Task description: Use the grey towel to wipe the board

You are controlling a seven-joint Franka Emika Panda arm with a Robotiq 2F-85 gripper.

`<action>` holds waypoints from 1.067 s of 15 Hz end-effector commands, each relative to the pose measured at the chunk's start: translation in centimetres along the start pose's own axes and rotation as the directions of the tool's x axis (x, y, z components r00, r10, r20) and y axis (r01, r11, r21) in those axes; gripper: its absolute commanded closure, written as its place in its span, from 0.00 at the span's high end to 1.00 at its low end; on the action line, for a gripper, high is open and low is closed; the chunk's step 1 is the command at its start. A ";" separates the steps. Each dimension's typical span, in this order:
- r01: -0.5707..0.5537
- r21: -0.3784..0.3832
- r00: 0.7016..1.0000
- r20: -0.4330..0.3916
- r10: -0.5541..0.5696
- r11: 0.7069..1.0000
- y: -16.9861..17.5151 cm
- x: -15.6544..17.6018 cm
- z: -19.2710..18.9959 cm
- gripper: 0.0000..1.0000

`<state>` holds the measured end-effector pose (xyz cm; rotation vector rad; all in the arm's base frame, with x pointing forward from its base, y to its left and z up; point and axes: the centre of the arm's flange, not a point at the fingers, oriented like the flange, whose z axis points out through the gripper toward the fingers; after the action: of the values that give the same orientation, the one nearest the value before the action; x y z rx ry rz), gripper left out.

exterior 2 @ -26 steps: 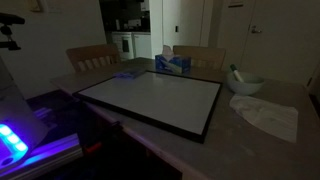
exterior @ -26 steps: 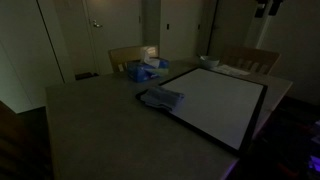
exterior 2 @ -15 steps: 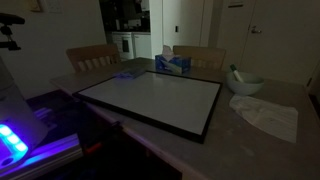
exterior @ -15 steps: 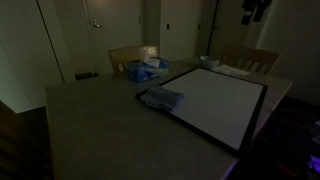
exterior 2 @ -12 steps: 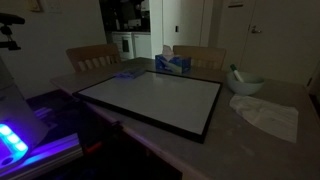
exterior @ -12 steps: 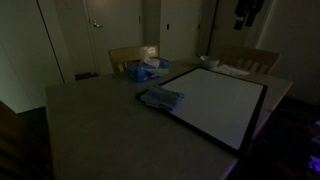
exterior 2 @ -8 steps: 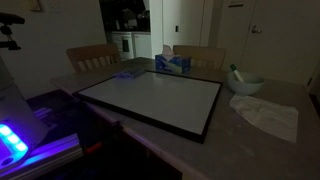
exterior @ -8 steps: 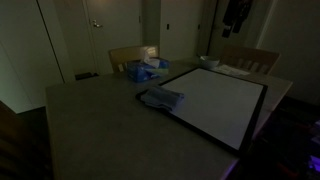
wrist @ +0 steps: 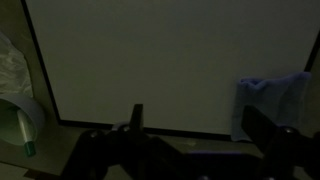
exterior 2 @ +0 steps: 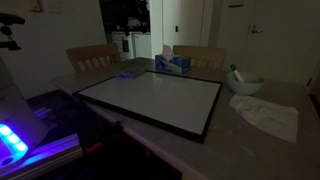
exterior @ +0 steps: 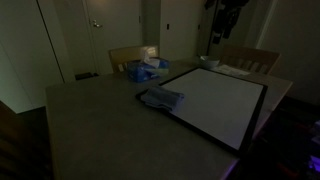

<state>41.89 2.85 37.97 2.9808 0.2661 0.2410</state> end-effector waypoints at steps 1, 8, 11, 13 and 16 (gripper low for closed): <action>0.016 0.011 1.000 0.002 -0.016 1.000 -0.6 -0.4 0.6 1.00; 0.196 0.051 0.981 -0.005 -0.196 0.979 -5.7 2.8 4.4 1.00; 0.255 0.073 0.967 -0.007 -0.256 0.964 -7.8 3.9 6.3 1.00; 0.288 0.090 0.957 -0.006 -0.289 0.953 -8.7 4.7 7.4 1.00; 0.307 0.131 0.951 -0.011 -0.309 0.943 -9.4 6.4 9.3 1.00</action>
<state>45.14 11.28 30.17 2.9746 0.7080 0.1849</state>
